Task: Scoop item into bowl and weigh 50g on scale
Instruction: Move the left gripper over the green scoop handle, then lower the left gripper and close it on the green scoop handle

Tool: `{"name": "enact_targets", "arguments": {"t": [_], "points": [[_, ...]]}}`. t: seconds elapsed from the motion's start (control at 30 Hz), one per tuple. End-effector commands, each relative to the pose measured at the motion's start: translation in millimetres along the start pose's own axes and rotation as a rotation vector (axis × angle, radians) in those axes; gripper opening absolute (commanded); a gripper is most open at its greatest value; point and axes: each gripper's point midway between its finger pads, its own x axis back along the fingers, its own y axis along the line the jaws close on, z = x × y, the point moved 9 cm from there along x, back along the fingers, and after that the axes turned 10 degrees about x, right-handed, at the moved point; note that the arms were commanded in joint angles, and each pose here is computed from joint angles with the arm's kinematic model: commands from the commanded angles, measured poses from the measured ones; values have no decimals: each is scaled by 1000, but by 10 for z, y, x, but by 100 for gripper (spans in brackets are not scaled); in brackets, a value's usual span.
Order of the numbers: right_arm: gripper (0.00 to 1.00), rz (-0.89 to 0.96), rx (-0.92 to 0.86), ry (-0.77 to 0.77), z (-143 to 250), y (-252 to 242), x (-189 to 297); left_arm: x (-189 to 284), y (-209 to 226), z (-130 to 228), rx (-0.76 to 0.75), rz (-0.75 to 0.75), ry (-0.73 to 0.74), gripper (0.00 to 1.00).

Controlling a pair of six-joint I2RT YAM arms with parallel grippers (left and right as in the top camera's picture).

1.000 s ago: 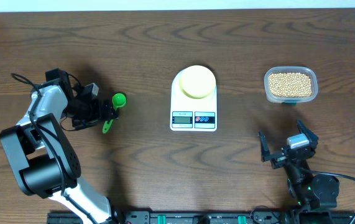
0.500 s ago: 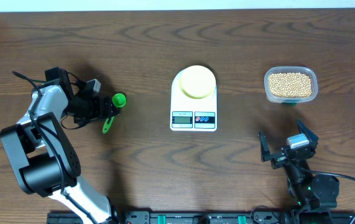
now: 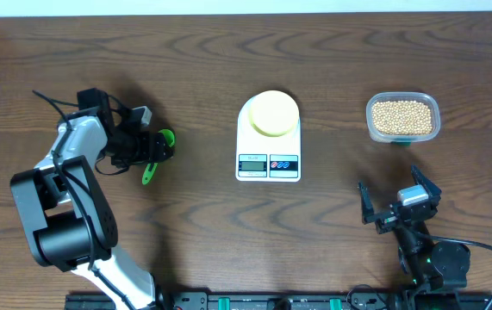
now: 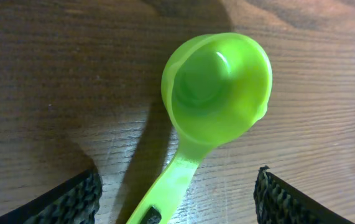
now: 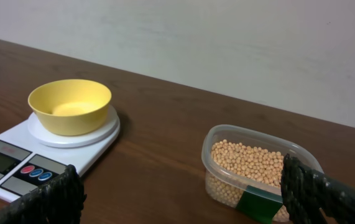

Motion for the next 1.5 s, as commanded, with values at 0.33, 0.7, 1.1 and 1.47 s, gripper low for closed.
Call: {"name": "enact_targets", "arguments": {"t": [0.33, 0.7, 1.1, 1.47], "points": [[99, -7, 3, 4, 8, 12, -2, -237, 194, 282, 70, -171, 128, 70], [99, -7, 3, 4, 8, 12, -2, -260, 170, 304, 107, -166, 132, 65], [99, -7, 3, 5, 9, 12, -2, -326, 1, 315, 52, -166, 153, 45], [99, -7, 3, 4, 8, 12, -2, -322, 9, 313, 52, -173, 152, 36]]}}
